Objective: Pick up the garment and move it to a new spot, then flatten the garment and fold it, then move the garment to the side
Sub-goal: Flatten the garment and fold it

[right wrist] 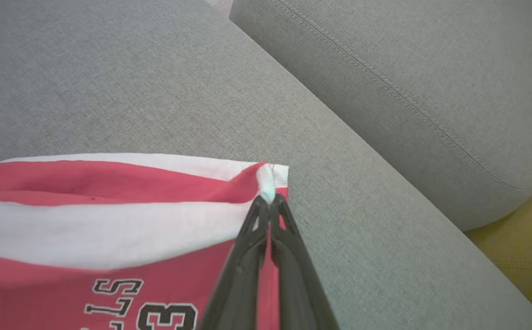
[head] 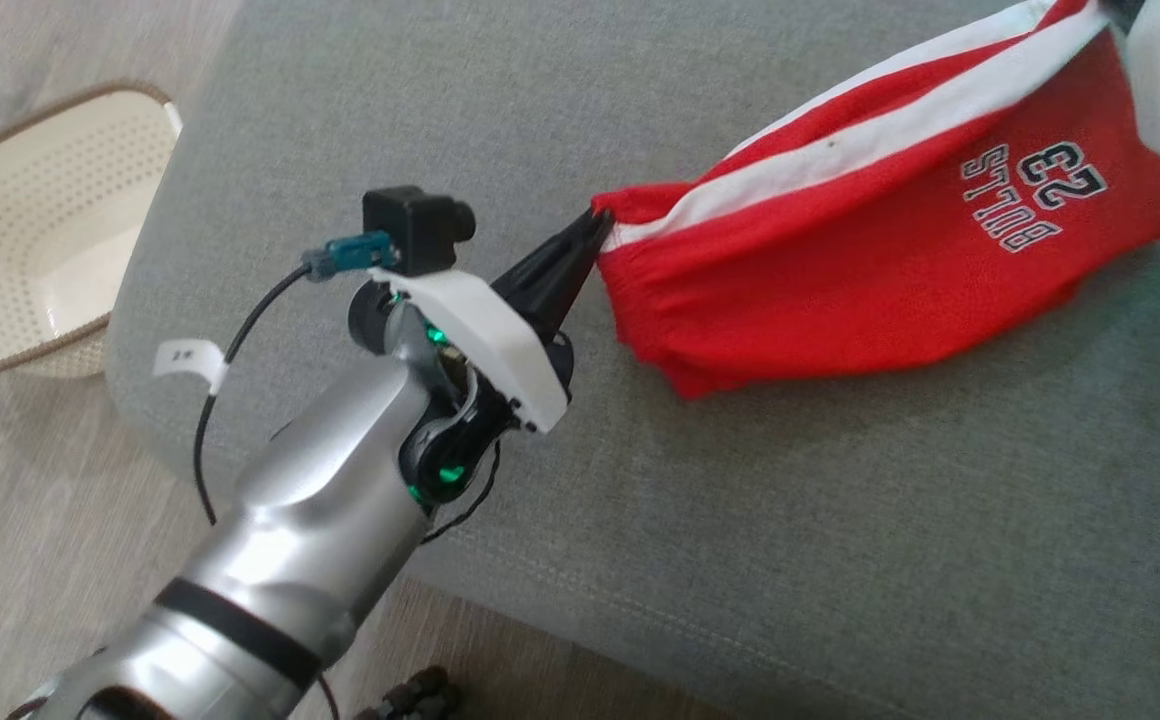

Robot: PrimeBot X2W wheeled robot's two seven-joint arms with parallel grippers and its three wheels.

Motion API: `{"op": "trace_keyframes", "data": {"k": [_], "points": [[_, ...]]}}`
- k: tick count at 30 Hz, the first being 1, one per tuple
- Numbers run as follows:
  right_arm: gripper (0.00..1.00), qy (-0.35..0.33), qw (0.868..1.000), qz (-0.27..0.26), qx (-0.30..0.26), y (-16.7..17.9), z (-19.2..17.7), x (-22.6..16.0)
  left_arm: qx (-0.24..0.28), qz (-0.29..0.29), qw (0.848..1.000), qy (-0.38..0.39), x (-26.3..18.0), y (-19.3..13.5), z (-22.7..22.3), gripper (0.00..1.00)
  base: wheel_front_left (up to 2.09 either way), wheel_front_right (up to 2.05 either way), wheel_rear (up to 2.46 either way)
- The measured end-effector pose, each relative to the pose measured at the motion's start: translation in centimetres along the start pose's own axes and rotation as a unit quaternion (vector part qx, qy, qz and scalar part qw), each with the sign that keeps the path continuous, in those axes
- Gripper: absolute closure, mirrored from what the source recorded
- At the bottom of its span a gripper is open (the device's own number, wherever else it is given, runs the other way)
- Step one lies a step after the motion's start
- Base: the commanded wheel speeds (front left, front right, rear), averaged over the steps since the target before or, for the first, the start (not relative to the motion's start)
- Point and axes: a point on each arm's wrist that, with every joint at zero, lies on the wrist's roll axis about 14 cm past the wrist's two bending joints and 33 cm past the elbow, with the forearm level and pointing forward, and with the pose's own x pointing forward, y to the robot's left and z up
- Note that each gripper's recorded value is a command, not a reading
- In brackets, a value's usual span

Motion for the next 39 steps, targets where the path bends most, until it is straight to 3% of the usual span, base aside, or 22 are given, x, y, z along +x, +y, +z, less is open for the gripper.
{"op": "trace_keyframes", "data": {"k": [8, 9, 10, 11, 19, 22, 27, 32, 39], "points": [[1.00, -0.024, 1.000, -0.004, -0.008, -0.6, 1.0, 2.2, -0.003, 0.023, 1.000, -0.008, 1.7, 1.5, 0.1, 1.00, 0.00, 0.00, 0.00], [0.95, -0.026, 1.000, -0.003, -0.004, -0.6, 1.1, 2.4, -0.004, 0.026, 1.000, -0.008, 1.8, 1.7, 0.1, 1.00, 0.00, 0.00, 0.00], [0.27, -0.028, 1.000, -0.002, 0.000, -0.6, 1.1, 2.6, -0.005, 0.030, 1.000, -0.008, 1.9, 1.9, 0.0, 0.62, 0.00, 0.00, 0.00], [0.00, -0.025, 1.000, -0.001, 0.011, -0.6, 0.9, 2.7, -0.003, 0.034, 0.999, -0.008, 2.0, 2.2, -0.1, 0.00, 0.00, 0.00, 0.00], [0.00, -0.055, 0.998, -0.029, 0.009, -1.8, 0.9, 2.0, 0.000, 0.048, 0.999, -0.016, 1.9, 2.7, -0.1, 0.00, 0.00, 0.00, 0.00], [0.00, -0.095, 0.994, -0.047, 0.013, -2.7, 2.1, 0.6, -0.002, 0.055, 0.998, -0.032, 1.6, 3.0, 0.8, 0.00, 0.00, 0.00, 0.00], [0.00, -0.192, 0.980, -0.053, 0.025, -1.9, 4.2, -2.0, -0.018, 0.077, 0.993, -0.093, 0.8, 3.5, 4.5, 0.00, 0.00, 0.00, 0.00], [0.00, -0.272, 0.959, -0.058, 0.048, -0.5, 3.9, -5.0, -0.025, 0.099, 0.980, -0.171, -1.4, 3.7, 8.0, 0.00, 0.00, 0.00, 0.00], [0.00, -0.305, 0.944, -0.105, 0.065, -1.4, 1.4, -9.8, -0.012, 0.106, 0.969, -0.221, -4.6, 2.3, 8.0, 0.00, 0.00, 0.00, 0.00]]}}
